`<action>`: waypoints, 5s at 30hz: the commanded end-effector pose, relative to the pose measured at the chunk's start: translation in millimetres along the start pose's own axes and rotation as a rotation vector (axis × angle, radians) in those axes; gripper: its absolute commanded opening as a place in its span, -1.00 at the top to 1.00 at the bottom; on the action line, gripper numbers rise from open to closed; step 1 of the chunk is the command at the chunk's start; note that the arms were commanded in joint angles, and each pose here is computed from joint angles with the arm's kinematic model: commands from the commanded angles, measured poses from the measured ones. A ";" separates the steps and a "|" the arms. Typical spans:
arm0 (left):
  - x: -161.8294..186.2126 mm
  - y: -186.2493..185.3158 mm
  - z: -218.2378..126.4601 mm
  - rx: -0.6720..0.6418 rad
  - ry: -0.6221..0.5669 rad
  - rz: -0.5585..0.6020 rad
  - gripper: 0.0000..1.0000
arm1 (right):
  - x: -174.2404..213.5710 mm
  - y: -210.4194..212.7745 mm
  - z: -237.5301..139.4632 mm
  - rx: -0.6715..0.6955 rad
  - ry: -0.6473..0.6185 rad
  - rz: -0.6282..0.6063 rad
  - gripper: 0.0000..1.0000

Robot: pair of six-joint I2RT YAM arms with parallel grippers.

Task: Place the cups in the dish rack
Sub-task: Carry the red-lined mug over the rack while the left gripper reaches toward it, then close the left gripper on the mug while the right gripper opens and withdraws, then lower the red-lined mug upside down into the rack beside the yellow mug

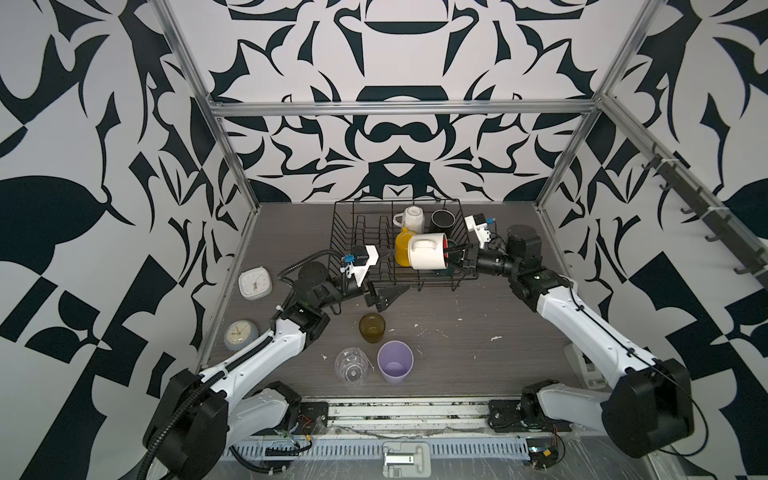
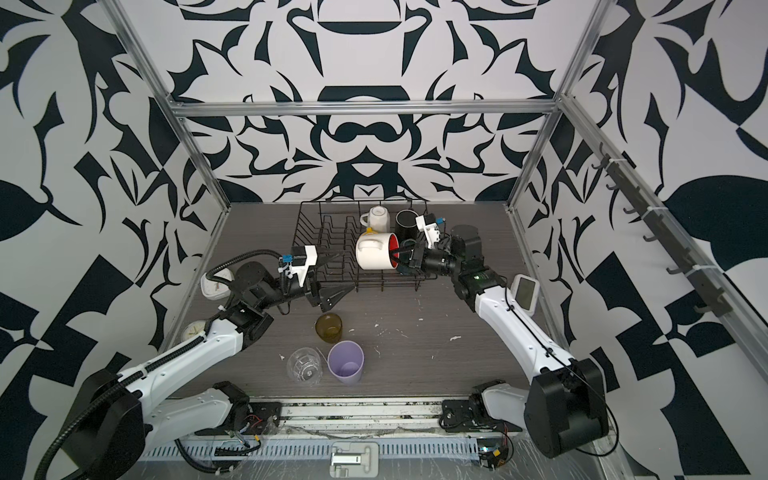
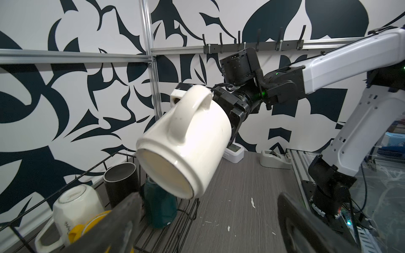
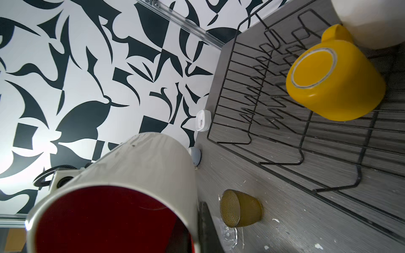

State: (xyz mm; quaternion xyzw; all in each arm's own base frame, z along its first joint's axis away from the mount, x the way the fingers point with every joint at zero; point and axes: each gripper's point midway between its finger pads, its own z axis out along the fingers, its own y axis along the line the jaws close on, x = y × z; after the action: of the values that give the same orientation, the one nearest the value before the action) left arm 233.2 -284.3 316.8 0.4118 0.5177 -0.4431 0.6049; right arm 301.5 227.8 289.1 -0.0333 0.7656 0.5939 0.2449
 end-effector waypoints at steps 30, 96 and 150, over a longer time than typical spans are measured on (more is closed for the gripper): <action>-21.0 -1.6 12.4 0.083 -0.095 0.040 -0.99 | 41.9 84.5 23.6 -0.268 0.172 -0.173 1.00; -53.3 14.4 12.7 -0.012 -0.109 -0.138 1.00 | 28.6 68.2 51.7 -0.258 0.137 -0.097 0.83; 86.3 113.2 61.5 -0.420 0.878 -0.554 1.00 | -19.8 -35.4 -59.1 0.375 -0.270 -0.162 -0.52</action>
State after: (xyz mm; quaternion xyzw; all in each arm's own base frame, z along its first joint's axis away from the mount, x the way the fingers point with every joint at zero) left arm 371.3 -319.5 243.2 0.2556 0.8828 -0.2779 0.2794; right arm 311.8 162.3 267.5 0.0426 0.8247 0.4266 0.3688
